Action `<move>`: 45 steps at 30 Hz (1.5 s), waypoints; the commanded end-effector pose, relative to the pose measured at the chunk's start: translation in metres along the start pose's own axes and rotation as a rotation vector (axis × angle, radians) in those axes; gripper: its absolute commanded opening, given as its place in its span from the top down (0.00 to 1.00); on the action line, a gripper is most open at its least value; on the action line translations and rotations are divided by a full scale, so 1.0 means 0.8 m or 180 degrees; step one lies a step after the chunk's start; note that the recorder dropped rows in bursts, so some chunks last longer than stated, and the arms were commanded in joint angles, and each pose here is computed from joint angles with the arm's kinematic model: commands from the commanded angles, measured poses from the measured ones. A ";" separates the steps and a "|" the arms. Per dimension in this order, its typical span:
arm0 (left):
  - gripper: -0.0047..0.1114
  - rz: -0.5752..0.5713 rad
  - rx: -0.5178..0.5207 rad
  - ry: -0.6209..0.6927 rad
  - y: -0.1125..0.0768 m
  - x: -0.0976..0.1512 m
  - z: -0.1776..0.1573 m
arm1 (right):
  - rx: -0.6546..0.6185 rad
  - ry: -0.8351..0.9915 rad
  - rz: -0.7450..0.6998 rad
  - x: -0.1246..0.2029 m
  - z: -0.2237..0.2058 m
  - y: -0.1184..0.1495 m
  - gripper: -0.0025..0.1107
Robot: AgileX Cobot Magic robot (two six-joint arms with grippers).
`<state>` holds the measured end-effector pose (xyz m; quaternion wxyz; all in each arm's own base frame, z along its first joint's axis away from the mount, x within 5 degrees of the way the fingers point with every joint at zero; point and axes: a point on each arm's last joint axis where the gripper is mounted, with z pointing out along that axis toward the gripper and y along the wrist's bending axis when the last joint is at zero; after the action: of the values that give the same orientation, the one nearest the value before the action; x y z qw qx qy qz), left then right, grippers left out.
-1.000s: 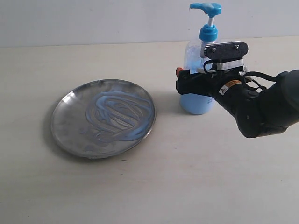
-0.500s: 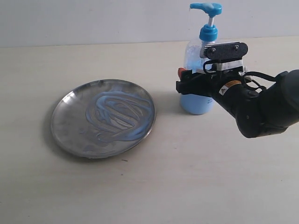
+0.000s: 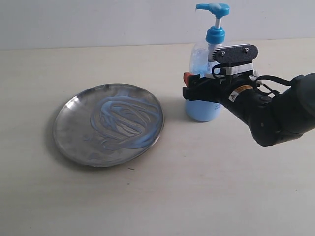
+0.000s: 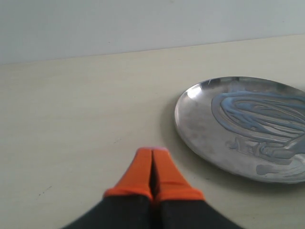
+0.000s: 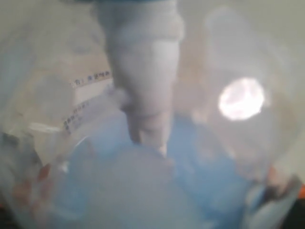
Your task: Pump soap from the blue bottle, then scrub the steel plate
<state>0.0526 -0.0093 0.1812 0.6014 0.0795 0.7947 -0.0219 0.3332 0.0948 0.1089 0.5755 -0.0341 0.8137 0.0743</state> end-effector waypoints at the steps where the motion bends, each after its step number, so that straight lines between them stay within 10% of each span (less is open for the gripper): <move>1: 0.96 0.0002 0.0015 -0.0026 0.000 0.000 0.000 | -0.0133 0.0053 0.0001 0.000 0.001 0.006 0.97; 45: 0.96 0.0002 0.0015 -0.0026 0.000 0.000 0.000 | -0.0436 0.0604 -0.0437 -0.021 -0.031 0.044 0.98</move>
<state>0.0526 -0.0093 0.1812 0.6014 0.0795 0.7947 -0.0219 0.3162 0.1128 0.1356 0.4909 -0.0849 0.8621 0.0928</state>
